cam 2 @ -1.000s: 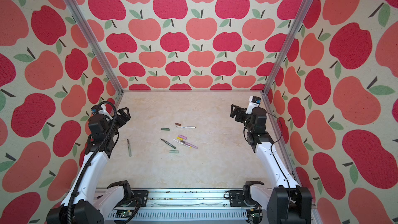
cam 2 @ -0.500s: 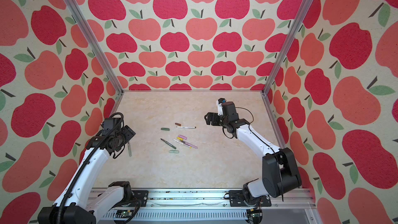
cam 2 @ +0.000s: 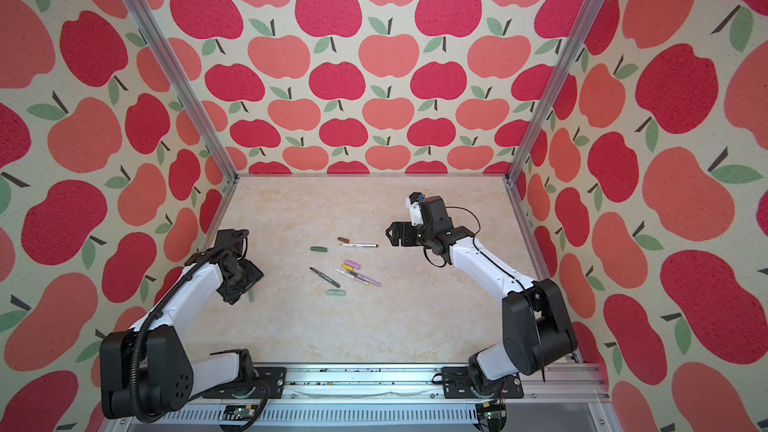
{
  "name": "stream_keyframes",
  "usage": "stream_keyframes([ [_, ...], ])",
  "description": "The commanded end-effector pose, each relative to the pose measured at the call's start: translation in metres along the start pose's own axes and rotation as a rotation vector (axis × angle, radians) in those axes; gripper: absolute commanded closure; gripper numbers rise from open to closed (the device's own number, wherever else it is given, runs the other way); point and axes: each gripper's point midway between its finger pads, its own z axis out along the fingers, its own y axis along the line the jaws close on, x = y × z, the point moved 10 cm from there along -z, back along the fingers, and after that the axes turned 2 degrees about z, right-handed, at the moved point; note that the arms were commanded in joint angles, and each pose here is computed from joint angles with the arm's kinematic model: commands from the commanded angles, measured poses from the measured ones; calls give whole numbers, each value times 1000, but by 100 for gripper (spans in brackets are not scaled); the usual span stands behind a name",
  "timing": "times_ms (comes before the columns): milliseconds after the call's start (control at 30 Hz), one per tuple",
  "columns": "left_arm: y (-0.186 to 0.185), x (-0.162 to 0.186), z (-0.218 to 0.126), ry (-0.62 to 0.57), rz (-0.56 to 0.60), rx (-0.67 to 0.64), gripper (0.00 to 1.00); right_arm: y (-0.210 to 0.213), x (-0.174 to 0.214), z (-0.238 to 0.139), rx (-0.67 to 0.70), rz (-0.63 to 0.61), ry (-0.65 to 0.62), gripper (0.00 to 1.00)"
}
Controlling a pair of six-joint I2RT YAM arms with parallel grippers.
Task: Insert the pens into the pen caps
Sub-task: 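Grasp the pale green fountain pen with the left gripper while the right arm rises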
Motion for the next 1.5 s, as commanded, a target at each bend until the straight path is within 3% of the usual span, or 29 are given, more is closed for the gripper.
stream_keyframes([
  [0,0,-5,12,22,46,-21,33,4,2,-10,-16,-32,9,8],
  [400,-12,-23,35,47,129,-78,40,2,19,-19,-17,-27,49,8],
  [933,-15,-33,54,28,210,-116,57,0,32,-24,3,-32,87,8],
  [1467,-17,-34,63,51,202,-90,85,0,28,-31,40,-62,75,8],
])
